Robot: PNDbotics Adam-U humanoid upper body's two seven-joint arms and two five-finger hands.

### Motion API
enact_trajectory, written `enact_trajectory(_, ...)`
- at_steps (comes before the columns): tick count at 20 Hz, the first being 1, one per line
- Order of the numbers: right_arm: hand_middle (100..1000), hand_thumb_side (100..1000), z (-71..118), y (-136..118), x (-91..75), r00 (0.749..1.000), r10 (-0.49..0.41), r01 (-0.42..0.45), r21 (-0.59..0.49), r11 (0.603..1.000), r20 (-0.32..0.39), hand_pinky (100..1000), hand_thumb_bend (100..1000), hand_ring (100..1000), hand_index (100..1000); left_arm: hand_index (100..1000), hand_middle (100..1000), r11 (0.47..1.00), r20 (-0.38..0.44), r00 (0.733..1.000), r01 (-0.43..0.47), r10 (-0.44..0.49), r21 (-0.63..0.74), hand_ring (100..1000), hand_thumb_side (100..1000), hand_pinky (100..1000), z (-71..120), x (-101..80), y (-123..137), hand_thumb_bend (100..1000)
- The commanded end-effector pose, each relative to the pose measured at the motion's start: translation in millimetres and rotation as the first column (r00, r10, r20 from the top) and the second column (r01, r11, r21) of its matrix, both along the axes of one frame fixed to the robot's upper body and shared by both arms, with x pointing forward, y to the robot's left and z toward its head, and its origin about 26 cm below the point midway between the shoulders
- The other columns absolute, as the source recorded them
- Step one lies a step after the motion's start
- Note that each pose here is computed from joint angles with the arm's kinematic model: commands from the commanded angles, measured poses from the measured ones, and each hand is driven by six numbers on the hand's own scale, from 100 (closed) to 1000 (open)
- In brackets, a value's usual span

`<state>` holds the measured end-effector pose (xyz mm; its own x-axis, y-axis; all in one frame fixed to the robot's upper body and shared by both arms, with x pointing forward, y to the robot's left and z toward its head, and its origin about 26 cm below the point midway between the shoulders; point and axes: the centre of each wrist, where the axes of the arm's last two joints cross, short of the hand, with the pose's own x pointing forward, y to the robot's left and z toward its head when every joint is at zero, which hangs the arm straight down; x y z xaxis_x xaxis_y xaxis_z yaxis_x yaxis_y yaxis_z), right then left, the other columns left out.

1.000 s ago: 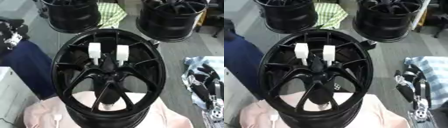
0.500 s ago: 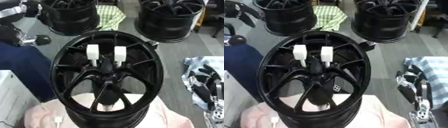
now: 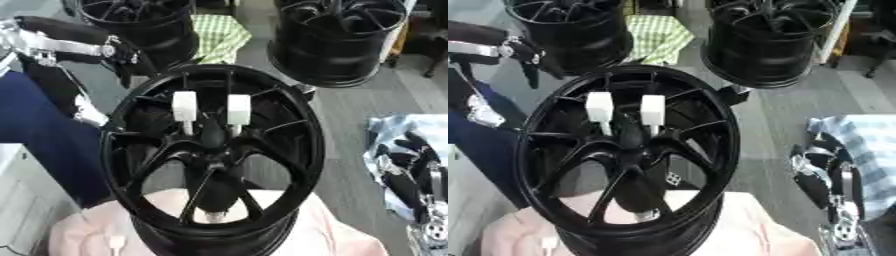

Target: Pull the pin out of the wheel hub.

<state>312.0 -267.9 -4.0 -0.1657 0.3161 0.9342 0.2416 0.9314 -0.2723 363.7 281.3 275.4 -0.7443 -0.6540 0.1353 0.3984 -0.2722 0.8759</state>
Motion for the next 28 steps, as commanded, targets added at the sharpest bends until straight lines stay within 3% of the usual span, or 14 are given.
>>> enact_trajectory(1, 741, 297, 6.9, -5.3, 2.5, 1.000, 0.006, -0.006, -0.027, 1.000, 0.021, 724, 266, 663, 880, 919, 840, 0.999, 0.024, 1.000, 0.010, -0.011, 0.053, 625, 475, 699, -0.5, 10.9, -6.5, 542)
enact_trajectory(17, 741, 298, 4.7, -3.8, 1.3, 1.000, 0.012, -0.012, -0.022, 1.000, 0.015, 724, 264, 663, 880, 931, 870, 0.995, 0.082, 0.997, -0.006, -0.002, 0.097, 669, 487, 726, -18.1, 45.9, -39.7, 541)
enact_trajectory(28, 741, 297, 4.4, -3.0, 1.1, 1.000, 0.015, -0.015, -0.017, 1.000, 0.016, 724, 263, 663, 880, 915, 842, 0.993, 0.106, 0.994, -0.033, 0.022, 0.111, 697, 486, 743, -33.8, 58.3, -48.2, 532)
